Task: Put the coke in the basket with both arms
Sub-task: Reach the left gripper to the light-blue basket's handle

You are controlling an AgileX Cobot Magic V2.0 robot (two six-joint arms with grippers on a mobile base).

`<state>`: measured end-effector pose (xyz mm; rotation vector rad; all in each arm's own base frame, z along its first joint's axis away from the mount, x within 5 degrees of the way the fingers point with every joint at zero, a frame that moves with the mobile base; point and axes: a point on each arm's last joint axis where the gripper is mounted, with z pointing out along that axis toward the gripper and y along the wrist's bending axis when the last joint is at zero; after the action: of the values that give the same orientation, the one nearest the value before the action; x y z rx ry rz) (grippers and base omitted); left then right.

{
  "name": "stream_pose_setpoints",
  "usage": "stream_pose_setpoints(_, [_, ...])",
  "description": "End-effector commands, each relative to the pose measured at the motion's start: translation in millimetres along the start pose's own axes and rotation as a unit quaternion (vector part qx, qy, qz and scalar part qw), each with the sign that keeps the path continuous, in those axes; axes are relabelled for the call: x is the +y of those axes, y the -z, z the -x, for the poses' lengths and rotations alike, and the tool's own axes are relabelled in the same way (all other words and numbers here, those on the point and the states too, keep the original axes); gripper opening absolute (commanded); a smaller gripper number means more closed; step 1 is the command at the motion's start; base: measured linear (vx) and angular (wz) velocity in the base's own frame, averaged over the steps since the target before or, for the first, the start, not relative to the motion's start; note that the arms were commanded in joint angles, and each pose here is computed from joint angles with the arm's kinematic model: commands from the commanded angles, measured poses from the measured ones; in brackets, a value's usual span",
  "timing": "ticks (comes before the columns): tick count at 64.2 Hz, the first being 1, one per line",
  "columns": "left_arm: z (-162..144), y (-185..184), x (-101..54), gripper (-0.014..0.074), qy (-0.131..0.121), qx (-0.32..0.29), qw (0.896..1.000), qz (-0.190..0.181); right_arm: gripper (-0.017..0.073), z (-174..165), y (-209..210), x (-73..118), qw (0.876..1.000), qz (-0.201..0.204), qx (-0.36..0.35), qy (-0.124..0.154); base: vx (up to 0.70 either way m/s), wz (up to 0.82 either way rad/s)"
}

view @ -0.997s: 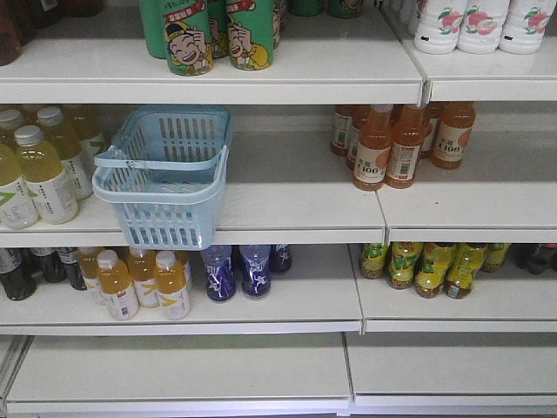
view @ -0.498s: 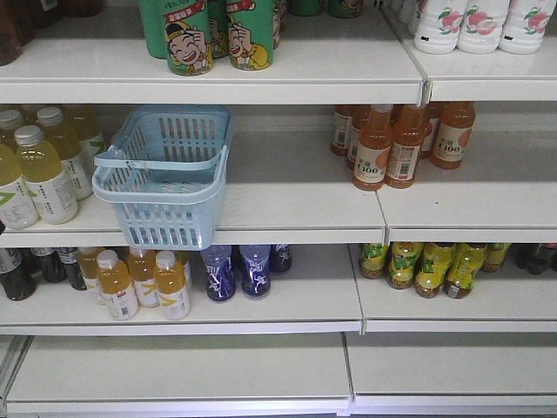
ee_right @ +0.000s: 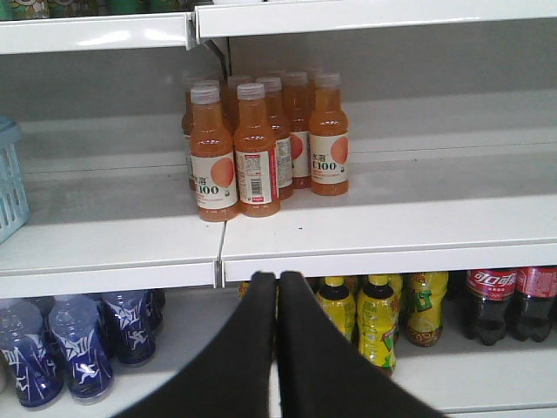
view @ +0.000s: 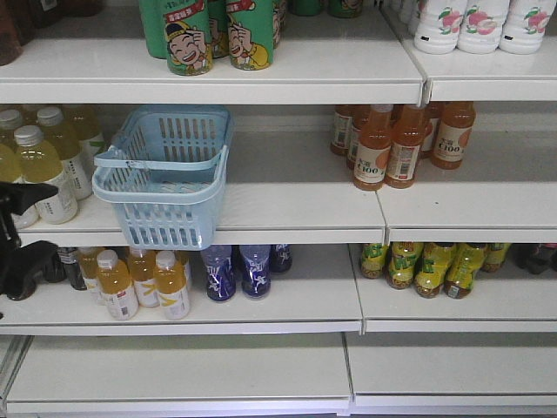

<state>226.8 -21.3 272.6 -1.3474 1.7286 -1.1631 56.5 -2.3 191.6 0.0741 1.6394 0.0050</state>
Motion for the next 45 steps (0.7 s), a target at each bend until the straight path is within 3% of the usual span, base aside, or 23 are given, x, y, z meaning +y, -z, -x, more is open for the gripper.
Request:
stream_pose_setpoints(1, [-4, -14, -27.1, 0.0496, 0.009, 0.051, 0.998, -0.034, -0.0009, 4, 1, -0.2, 0.999, -0.001, -0.042, 0.006, 0.0, 0.0])
stream_pose_setpoints(11, [-1, -46, -44.9, 0.0496, 0.056, 0.09, 0.993, -0.046, -0.0009, 4, 1, -0.2, 0.999, -0.001, -0.042, 0.006, 0.0, 0.0])
stream_pose_setpoints(26, [10, -84, -60.7, 0.0496, 0.057, 0.092, 0.993, -0.043, -0.0009, 4, 1, -0.2, 0.999, -0.001, -0.042, 0.006, 0.0, 0.0])
stream_pose_setpoints(45, [19, -120, -61.3, 0.0496, 0.063, 0.094, 0.993, -0.029, -0.0009, 4, 1, -0.2, 0.999, -0.001, -0.042, 0.006, 0.0, 0.0])
